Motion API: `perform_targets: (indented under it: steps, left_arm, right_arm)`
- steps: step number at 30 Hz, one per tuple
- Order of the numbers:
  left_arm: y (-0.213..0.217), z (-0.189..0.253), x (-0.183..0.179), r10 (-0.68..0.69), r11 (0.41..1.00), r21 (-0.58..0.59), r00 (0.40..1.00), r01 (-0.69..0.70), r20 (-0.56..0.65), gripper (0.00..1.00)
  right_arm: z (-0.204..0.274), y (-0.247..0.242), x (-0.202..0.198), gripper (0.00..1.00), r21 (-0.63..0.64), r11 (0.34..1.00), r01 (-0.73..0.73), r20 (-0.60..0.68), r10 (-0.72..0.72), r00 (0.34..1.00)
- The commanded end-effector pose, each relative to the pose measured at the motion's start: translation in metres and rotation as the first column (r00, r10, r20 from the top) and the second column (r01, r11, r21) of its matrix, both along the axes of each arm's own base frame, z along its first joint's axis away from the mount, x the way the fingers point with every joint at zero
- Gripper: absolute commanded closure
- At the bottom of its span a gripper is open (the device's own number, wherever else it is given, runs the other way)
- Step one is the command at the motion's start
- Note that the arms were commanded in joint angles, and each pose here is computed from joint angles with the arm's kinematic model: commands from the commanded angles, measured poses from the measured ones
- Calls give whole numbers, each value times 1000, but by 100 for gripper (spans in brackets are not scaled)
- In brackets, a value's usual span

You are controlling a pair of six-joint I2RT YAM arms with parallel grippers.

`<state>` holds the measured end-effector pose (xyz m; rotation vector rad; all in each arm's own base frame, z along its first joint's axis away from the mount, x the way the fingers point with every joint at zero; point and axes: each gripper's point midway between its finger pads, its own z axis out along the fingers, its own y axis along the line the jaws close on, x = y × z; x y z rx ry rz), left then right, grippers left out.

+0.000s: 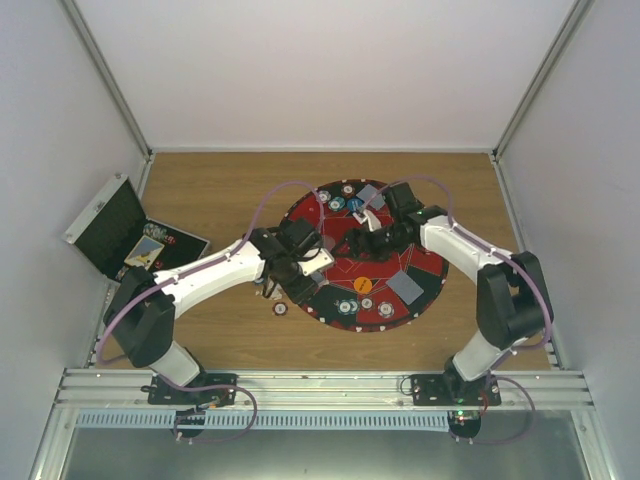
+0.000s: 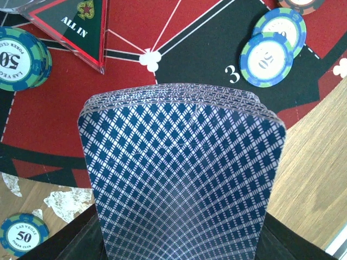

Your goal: Distribute texas hold em gaming equipment

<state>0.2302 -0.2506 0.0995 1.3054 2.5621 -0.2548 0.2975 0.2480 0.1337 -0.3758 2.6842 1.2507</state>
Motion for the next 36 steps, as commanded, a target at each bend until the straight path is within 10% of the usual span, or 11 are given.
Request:
perform_targets:
  steps: [1,36]
  left_arm:
    - [-4,11,5,7,999,-44,998,-5,56,45]
    - [-13,9,-3,5,998,-61,999,-3,37,45]
  right_arm:
    - [7,17,-22,5,135,982,-129,-80,140,987]
    - [-33,56,-53,41,232,925,-300,-241,354,904]
